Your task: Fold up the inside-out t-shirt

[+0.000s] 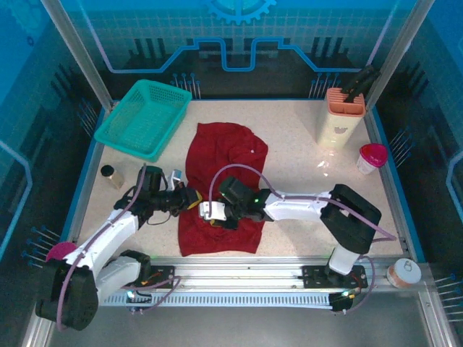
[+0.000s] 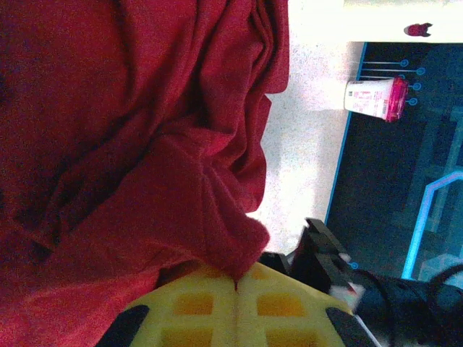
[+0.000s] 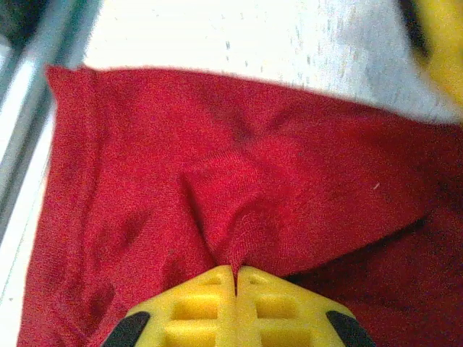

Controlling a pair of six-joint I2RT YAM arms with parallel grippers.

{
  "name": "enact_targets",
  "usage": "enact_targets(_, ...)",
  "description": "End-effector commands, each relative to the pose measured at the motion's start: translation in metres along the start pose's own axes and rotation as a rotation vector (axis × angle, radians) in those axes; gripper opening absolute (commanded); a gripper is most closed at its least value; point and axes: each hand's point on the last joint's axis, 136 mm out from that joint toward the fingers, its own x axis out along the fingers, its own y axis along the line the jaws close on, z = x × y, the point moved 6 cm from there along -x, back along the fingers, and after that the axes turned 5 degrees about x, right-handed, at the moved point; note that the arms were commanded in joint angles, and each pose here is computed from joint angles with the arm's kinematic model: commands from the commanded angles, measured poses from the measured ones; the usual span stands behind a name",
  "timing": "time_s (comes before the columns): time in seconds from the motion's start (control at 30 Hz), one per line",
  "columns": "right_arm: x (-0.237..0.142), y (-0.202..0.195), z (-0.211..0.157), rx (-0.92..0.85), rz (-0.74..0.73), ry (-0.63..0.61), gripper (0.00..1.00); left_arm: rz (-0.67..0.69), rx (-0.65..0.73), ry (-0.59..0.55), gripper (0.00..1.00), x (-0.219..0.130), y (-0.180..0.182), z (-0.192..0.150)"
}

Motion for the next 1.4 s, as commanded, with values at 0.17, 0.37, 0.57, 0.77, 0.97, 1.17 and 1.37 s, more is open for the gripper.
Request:
enact_targets(0.17,-0.043,0.006,0.042,-0.466,-0.122,-0.022,0.0,-0.006,-0.062,-0.012,0.0,0.007,0.007,0.005)
enact_targets(0.37,-0.014,0.021,0.048,-1.008,-0.409,0.238,0.01,0.001,-0.101,-0.031,0.0,0.015,0.017,0.008)
enact_targets(0.57,0.0,0.074,0.063,-1.241,-0.405,0.078,0.04,0.017,-0.116,-0.025,0.0,0.022,0.022,0.013)
enact_targets(0.77,0.029,0.115,0.025,-1.06,-0.116,-0.001,0.25,0.018,-0.101,-0.032,0.0,0.02,0.02,0.016)
enact_targets(0.97,-0.035,0.094,0.044,-0.264,0.1,-0.347,0.4,0.06,-0.117,-0.027,0.2,0.009,0.032,0.0)
enact_targets(1.17,-0.056,0.061,0.011,0.108,-0.01,-0.391,0.5,0.124,-0.128,0.002,0.47,-0.007,0.034,-0.02)
enact_targets(1.37,-0.033,0.055,0.0,0.203,-0.067,-0.255,0.49,0.246,-0.052,0.052,0.49,-0.01,0.03,-0.048)
